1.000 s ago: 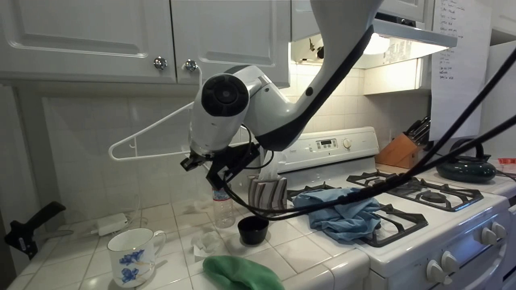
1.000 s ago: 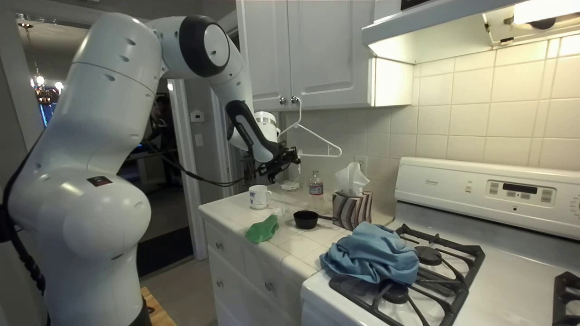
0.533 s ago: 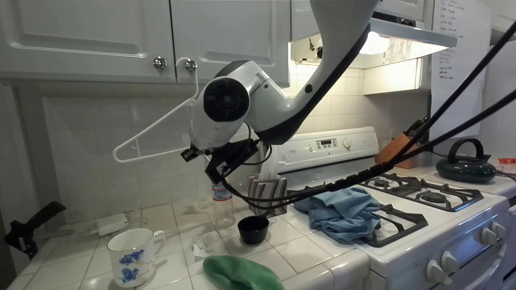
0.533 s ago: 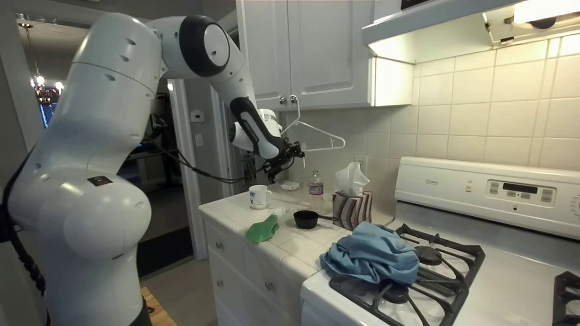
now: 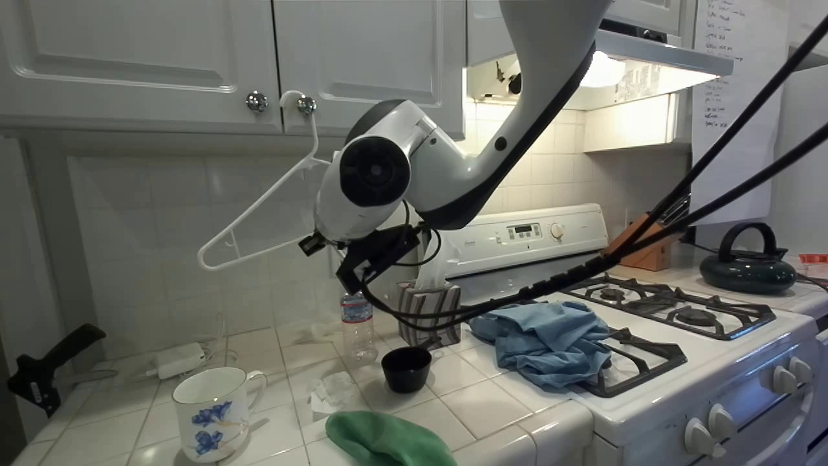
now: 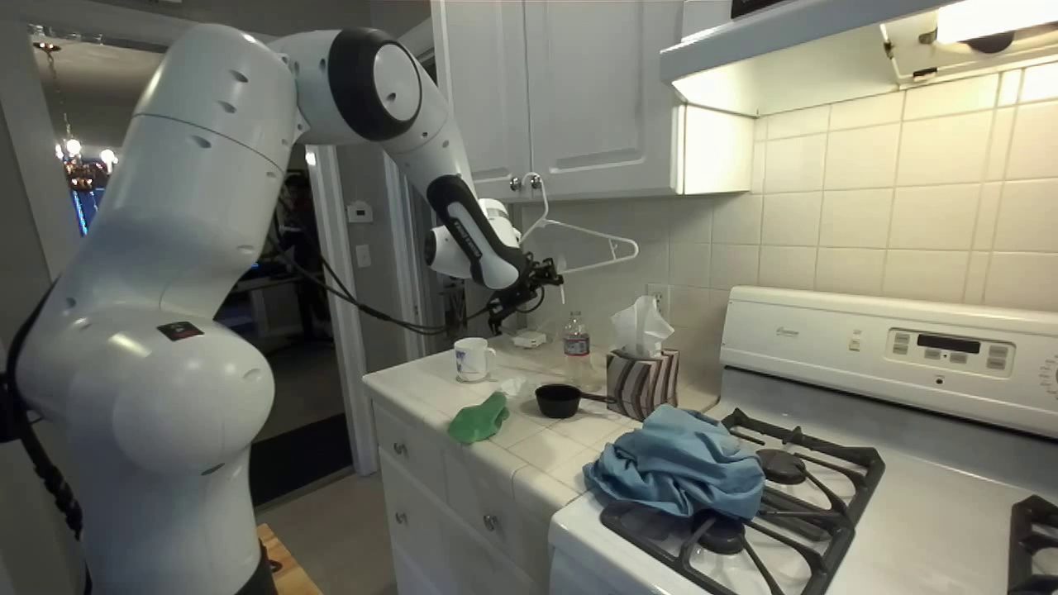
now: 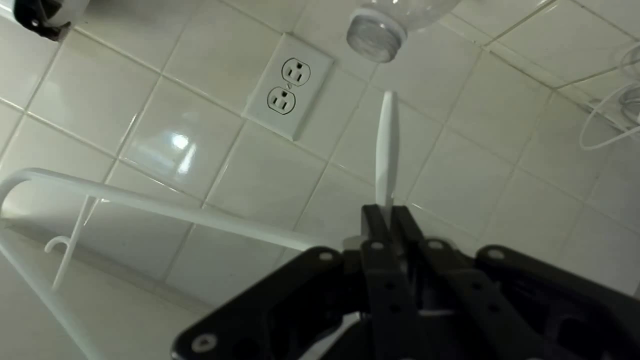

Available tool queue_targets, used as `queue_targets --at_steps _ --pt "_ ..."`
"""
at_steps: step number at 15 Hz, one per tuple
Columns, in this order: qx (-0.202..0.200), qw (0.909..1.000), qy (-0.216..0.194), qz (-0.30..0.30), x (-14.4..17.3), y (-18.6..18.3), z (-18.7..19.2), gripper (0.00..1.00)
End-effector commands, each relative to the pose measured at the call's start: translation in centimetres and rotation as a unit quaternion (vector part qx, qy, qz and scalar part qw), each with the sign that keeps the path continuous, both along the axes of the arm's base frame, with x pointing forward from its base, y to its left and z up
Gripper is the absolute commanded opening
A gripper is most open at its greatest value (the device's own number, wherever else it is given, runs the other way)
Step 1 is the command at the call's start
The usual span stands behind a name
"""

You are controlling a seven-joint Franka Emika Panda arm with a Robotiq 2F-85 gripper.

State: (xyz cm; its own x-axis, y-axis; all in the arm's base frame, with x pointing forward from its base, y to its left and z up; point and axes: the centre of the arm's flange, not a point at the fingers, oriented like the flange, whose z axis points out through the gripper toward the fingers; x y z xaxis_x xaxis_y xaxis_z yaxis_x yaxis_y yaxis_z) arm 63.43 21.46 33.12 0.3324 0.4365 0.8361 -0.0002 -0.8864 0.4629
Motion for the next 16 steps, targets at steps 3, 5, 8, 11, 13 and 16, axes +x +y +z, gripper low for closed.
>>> queue_targets --at_steps 3,5,8,11,13,16 --pt "0.012 0.9998 0.016 0.008 1.4 -0.6 -2.1 0.02" --pt "0.023 0.9987 0.037 0.026 0.8 -0.4 -2.5 0.02" --pt "0.028 0.9974 0.049 0.045 -0.8 0.0 -2.2 0.02" --pt "0.021 0.9979 0.037 0.049 -1.4 0.4 -1.3 0.02" --pt "0.017 0.9982 0.03 0.049 -1.2 0.3 -0.8 0.02" --pt "0.006 0.9986 0.021 0.048 -0.7 0.0 -0.6 0.02"
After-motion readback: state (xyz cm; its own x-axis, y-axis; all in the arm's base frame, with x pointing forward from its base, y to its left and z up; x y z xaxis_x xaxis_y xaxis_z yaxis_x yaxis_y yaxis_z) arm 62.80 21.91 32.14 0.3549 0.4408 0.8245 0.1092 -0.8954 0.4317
